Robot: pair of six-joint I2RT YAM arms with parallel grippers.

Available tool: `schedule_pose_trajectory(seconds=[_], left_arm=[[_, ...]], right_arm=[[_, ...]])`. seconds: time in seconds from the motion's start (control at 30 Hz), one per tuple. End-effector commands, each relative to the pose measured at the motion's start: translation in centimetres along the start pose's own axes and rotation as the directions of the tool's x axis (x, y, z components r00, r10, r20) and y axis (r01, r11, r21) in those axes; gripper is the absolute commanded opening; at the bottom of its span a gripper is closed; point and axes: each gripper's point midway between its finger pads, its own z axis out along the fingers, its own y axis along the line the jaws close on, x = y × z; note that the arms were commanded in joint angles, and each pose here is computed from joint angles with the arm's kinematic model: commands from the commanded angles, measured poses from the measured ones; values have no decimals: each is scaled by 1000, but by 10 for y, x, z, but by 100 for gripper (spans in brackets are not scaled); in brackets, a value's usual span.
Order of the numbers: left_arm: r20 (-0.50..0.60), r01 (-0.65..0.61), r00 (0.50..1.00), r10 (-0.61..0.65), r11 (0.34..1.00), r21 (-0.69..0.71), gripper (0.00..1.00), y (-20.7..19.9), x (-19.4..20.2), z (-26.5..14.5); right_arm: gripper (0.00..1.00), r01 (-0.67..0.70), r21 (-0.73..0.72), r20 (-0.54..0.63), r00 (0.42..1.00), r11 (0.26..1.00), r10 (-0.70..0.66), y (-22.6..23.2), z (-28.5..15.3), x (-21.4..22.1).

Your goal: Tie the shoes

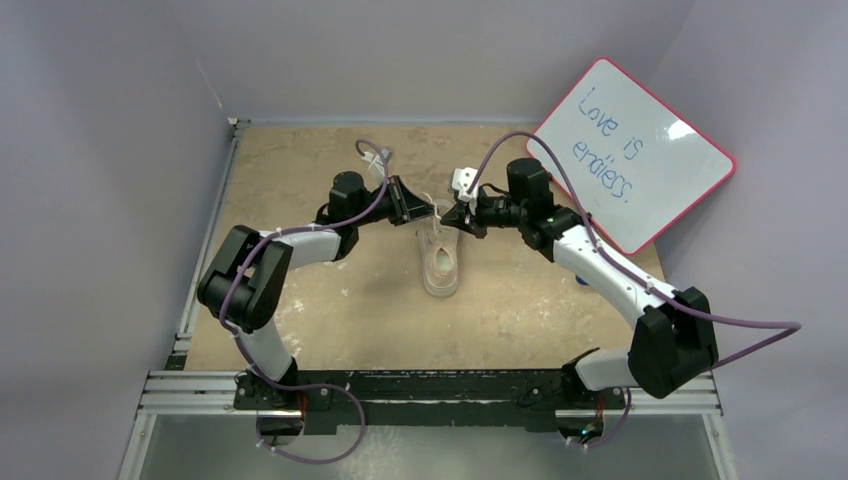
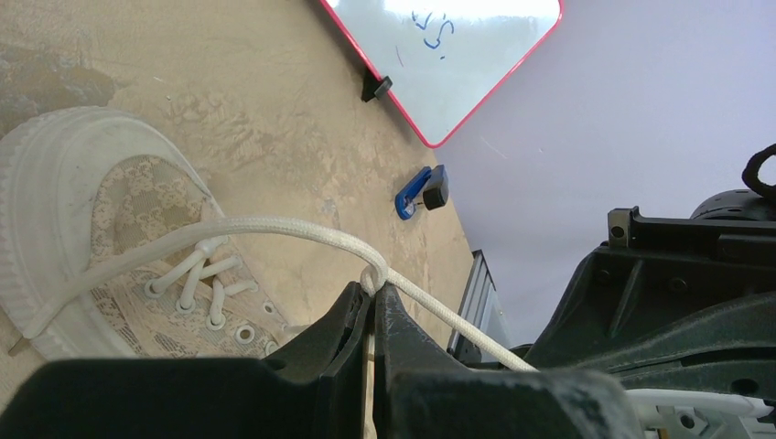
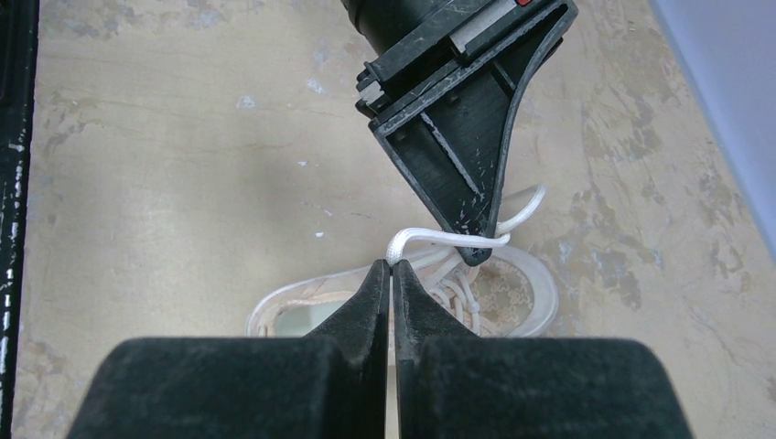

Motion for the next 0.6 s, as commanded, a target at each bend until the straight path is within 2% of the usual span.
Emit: schedule_pose_trajectory(seconds=[0.0, 0.33, 0.57], left_arm=[[45, -55, 998, 52, 997, 57, 0, -19, -20, 2], [44, -44, 998, 41, 997, 62, 0, -21, -21, 2], [31, -36, 999, 34, 997, 62, 0, -22, -19, 2]], right_arm=[[0, 40, 6, 53, 998, 999, -40, -6, 3, -18], [0, 27, 25, 39, 999, 999, -28, -8, 11, 0], [0, 74, 113, -18, 997, 991, -72, -21, 8, 10]])
